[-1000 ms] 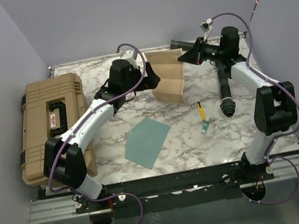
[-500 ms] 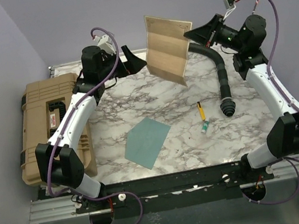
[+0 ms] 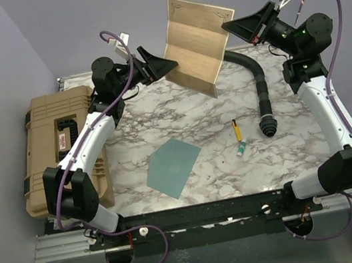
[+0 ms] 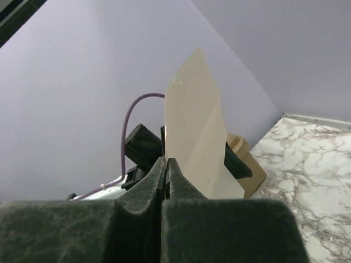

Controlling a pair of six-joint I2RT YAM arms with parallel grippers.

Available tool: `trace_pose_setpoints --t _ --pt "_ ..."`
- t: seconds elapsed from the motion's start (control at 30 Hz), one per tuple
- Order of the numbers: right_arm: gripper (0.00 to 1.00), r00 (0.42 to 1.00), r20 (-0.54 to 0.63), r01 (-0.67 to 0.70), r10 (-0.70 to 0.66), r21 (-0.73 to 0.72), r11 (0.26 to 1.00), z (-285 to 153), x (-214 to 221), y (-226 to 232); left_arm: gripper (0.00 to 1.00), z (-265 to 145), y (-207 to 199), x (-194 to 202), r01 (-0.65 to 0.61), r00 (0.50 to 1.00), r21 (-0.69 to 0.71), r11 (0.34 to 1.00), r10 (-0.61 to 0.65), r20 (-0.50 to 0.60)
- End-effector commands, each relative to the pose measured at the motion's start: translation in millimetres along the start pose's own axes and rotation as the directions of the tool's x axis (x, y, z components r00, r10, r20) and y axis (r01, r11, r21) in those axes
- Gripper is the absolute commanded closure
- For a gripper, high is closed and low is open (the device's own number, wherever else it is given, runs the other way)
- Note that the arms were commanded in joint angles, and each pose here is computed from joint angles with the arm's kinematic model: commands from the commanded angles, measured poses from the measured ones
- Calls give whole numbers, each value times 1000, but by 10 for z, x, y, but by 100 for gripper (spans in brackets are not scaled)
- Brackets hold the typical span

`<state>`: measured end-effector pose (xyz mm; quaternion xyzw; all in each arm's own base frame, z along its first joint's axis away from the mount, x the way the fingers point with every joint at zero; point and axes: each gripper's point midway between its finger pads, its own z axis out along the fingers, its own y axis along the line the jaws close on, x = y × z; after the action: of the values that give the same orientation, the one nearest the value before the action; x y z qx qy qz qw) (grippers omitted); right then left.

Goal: Place the letter into the envelope and seal it

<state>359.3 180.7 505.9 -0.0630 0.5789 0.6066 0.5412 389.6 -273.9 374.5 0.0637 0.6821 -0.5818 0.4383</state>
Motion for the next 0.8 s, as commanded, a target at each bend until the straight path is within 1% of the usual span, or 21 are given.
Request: trace_pose_setpoints --t 0.0,0.03,0.1,0.23,0.4,0.5,0.67,0.73,0.77 --pt "100 999 -30 -30 28 -62 998 -7 -41 314 1 -146 -420 -183 -75 996 126 989 68 59" --pt "100 999 -33 -36 34 -65 997 -10 -33 321 2 -152 -443 -165 -69 997 140 988 63 50" --pt "100 999 -35 -41 38 -73 997 -17 -25 337 10 -171 -535 -116 -25 1000 186 982 23 15" --pt "100 999 -41 -18 14 -101 995 -36 13 353 31 -267 -708 -78 29 999 254 967 -31 7" --pt "100 998 -50 19 -26 -149 989 -41 30 409 59 -337 -808 -45 45 999 282 958 -45 -8" --pt "100 998 -45 29 -37 -163 986 -38 11 444 74 -352 -820 -22 61 998 290 955 -59 -14" --pt "100 999 -44 16 -24 -175 984 -33 12 443 90 -367 -866 -15 73 997 309 948 -68 -29" --pt "100 999 -39 6 -13 -172 985 -31 11 425 100 -372 -886 -7 75 997 318 945 -67 -38" --pt "100 999 -33 5 -11 -172 985 -29 1 425 100 -379 -901 -5 75 997 323 943 -65 -42"
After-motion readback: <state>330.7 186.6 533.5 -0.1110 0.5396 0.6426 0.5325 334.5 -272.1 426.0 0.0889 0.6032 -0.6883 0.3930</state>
